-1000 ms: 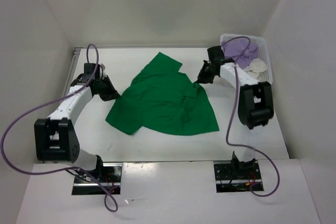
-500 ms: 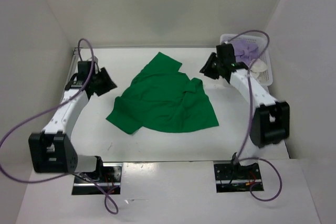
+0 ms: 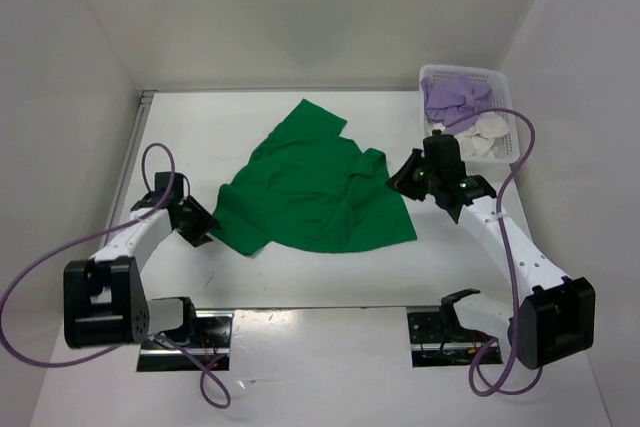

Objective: Fold and stack the t-shirts
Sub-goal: Flatten out the tshirt

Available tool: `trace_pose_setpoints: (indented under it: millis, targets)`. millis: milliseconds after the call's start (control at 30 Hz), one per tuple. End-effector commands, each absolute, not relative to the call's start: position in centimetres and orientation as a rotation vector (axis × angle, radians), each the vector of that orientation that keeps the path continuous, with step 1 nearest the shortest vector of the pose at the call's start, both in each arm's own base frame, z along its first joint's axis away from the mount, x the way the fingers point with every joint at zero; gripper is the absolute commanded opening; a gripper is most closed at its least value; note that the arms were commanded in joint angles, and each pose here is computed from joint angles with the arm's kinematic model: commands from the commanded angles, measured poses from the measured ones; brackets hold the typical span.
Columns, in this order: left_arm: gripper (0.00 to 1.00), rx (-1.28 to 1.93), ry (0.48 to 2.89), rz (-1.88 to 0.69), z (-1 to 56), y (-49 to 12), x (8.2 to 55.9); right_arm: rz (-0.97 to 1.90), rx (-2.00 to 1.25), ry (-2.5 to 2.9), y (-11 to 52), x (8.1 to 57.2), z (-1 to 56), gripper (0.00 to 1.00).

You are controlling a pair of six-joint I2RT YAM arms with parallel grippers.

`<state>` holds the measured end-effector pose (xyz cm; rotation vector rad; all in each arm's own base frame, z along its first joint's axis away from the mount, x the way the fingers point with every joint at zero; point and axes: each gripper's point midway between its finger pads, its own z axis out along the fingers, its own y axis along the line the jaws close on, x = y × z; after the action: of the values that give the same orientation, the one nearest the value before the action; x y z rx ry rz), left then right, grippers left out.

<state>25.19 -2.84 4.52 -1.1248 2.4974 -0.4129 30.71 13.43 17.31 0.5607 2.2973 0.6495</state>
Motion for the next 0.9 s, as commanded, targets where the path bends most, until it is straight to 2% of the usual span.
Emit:
trace_pose_setpoints:
  millis: [0, 167, 300, 367, 467, 567, 600, 667, 733, 867]
  targets:
    - [0.50, -1.241, 2.403, -0.327, 3.2, -1.2, 27.7, 0.727, 0.558, 2.336, 15.0, 29.2, 16.1, 0.15]
    - [0.62, -1.280, 2.342, -0.226, 3.1, 0.5, 29.3, 0.751, 0.536, 2.323, 15.4, 28.9, 16.3, 0.24]
    - [0.62, -1.320, 2.347, -0.145, 1.5, 1.4, 29.2, 0.750, 0.537, 2.325, 15.2, 28.4, 15.9, 0.27]
    - [0.56, -1.327, 2.361, -0.137, 0.6, 1.4, 29.4, 0.755, 0.550, 2.324, 15.2, 28.1, 15.8, 0.28]
    - [0.42, -1.323, 2.355, -0.141, 0.2, 1.5, 29.6, 0.719, 0.578, 2.303, 14.5, 28.1, 15.8, 0.31]
    - [0.23, -1.296, 2.363, -0.155, 0.3, 1.3, 29.5, 0.679, 0.655, 2.298, 13.7, 27.9, 14.8, 0.39]
    - [0.12, -1.287, 2.351, -0.175, 0.8, 1.2, 29.7, 0.670, 0.676, 2.320, 13.6, 27.5, 14.0, 0.41]
    - [0.02, -1.222, 2.324, -0.220, 2.6, 0.9, 30.5, 0.629, 0.737, 2.303, 12.8, 27.5, 13.6, 0.45]
    - [0.00, -1.183, 2.311, -0.268, 4.2, 0.5, 30.7, 0.576, 0.799, 2.332, 12.0, 27.1, 11.8, 0.49]
    - [0.00, -1.078, 2.265, -0.343, 8.5, -0.3, 30.0, 0.470, 0.955, 2.328, 10.1, 26.9, 9.4, 0.49]
